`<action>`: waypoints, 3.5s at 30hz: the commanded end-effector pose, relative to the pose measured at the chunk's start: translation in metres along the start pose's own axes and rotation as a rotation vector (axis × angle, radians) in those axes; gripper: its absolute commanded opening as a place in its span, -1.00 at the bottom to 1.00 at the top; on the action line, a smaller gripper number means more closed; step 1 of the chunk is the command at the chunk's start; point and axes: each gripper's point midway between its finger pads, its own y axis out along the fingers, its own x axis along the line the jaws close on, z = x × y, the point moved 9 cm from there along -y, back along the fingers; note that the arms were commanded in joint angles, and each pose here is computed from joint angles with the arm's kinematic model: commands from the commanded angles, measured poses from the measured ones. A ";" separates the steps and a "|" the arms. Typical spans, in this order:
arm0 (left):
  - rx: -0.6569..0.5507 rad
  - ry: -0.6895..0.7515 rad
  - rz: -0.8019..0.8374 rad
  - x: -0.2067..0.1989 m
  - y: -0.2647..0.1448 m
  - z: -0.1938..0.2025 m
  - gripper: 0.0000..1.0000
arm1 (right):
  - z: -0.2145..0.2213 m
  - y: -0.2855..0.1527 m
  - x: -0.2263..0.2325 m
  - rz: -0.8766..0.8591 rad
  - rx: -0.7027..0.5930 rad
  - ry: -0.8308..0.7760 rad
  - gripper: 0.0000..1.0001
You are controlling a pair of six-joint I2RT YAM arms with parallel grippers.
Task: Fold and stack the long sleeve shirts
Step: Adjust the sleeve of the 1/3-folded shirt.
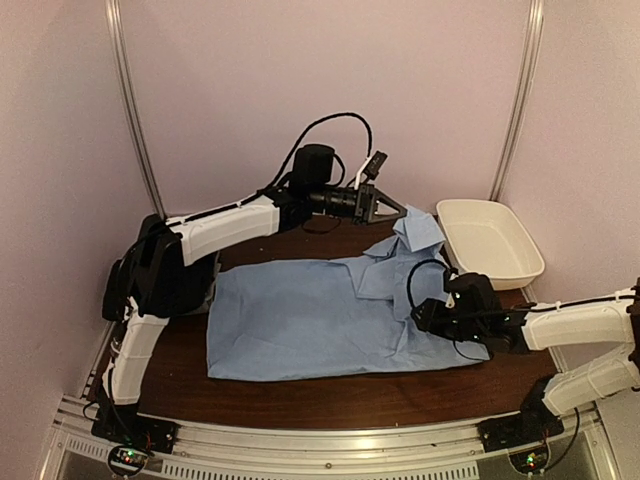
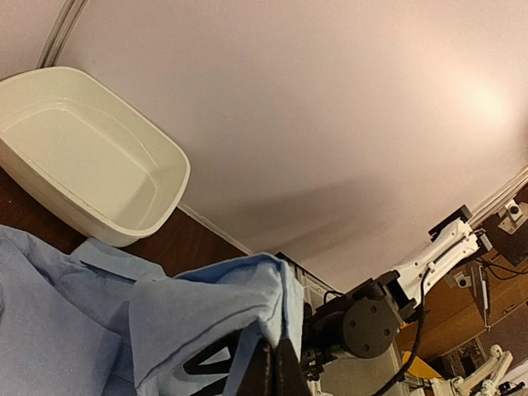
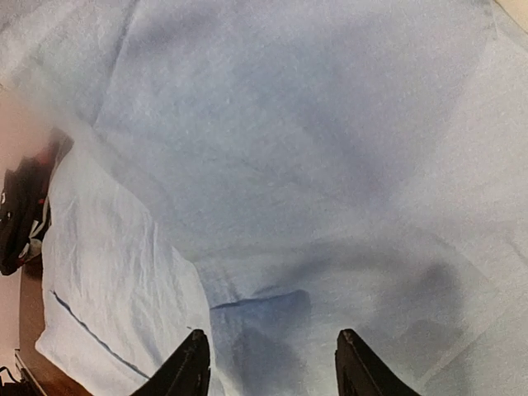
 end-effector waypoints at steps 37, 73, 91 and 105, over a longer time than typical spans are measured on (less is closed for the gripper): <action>0.060 -0.008 -0.030 -0.034 -0.026 0.018 -1.00 | 0.026 -0.034 -0.005 -0.030 0.104 -0.117 0.21; 0.403 -0.323 -0.295 -0.039 -0.155 0.187 -1.00 | -0.009 -0.097 0.009 0.055 0.111 -0.198 0.15; 0.326 -0.501 -0.335 -0.014 -0.206 0.207 -0.99 | -0.005 -0.066 0.016 0.101 0.175 -0.270 0.18; 0.291 -0.537 -0.351 0.032 -0.204 0.225 -0.14 | 0.013 -0.027 -0.004 0.243 0.239 -0.324 0.18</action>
